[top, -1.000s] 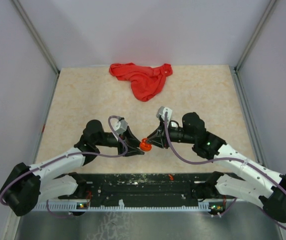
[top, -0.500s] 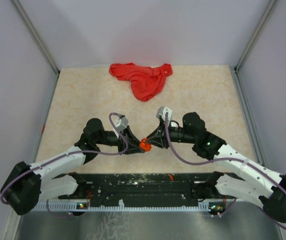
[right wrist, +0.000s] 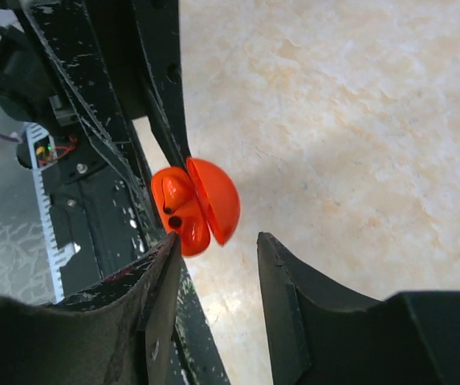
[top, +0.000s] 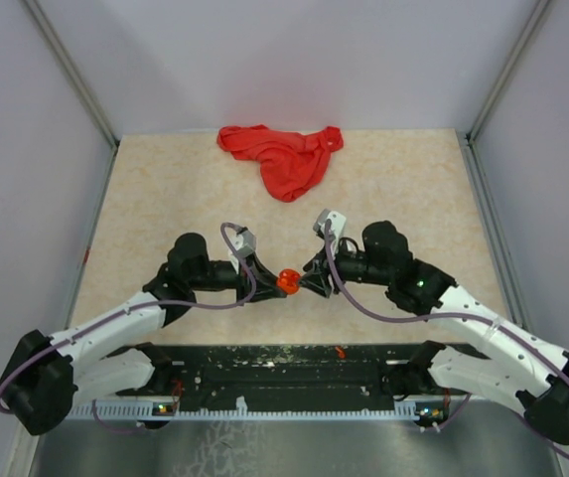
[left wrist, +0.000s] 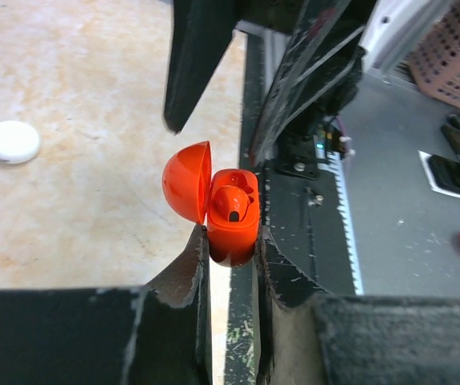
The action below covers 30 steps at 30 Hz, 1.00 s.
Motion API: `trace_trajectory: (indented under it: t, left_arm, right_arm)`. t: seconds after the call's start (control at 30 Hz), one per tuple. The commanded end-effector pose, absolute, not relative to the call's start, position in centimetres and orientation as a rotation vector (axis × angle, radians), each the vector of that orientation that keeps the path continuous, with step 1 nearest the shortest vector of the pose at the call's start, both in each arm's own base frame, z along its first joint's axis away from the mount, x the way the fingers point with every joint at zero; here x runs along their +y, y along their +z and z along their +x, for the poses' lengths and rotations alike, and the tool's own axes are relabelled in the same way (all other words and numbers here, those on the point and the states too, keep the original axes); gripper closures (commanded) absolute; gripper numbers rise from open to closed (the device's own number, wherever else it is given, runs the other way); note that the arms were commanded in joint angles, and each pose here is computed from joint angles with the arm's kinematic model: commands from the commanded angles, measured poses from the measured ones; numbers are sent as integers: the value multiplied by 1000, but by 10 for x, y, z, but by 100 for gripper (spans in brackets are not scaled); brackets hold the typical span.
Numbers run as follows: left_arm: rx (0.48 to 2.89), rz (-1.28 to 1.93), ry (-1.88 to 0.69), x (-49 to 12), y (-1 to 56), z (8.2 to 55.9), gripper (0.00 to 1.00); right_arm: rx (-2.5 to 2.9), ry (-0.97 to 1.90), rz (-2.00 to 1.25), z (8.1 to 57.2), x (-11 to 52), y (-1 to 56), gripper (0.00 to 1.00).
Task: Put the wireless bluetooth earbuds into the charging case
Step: Pick up the earbud from the corner of the board.
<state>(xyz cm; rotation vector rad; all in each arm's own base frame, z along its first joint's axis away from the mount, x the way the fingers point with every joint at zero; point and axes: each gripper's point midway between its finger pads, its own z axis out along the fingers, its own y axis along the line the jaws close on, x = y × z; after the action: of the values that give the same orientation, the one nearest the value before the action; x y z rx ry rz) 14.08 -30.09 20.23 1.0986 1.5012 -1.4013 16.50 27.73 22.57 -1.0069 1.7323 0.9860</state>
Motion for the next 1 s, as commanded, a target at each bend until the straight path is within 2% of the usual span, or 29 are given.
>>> trace_trajectory:
  t: [0.0, 0.4, 0.6, 0.97]
  left_arm:
    - [1544, 1037, -1241, -295, 186, 160, 99]
    - [1489, 964, -1119, -288, 154, 167, 99]
    - [1459, 960, -1119, -288, 153, 163, 99]
    - [1452, 982, -1129, -291, 153, 160, 99]
  right_arm:
    - [1870, 867, -880, 177, 258, 238, 56]
    - [2458, 555, -673, 136, 213, 139, 54]
    - [2609, 456, -535, 115, 199, 96, 62]
    - [2749, 322, -557, 84, 193, 45, 65]
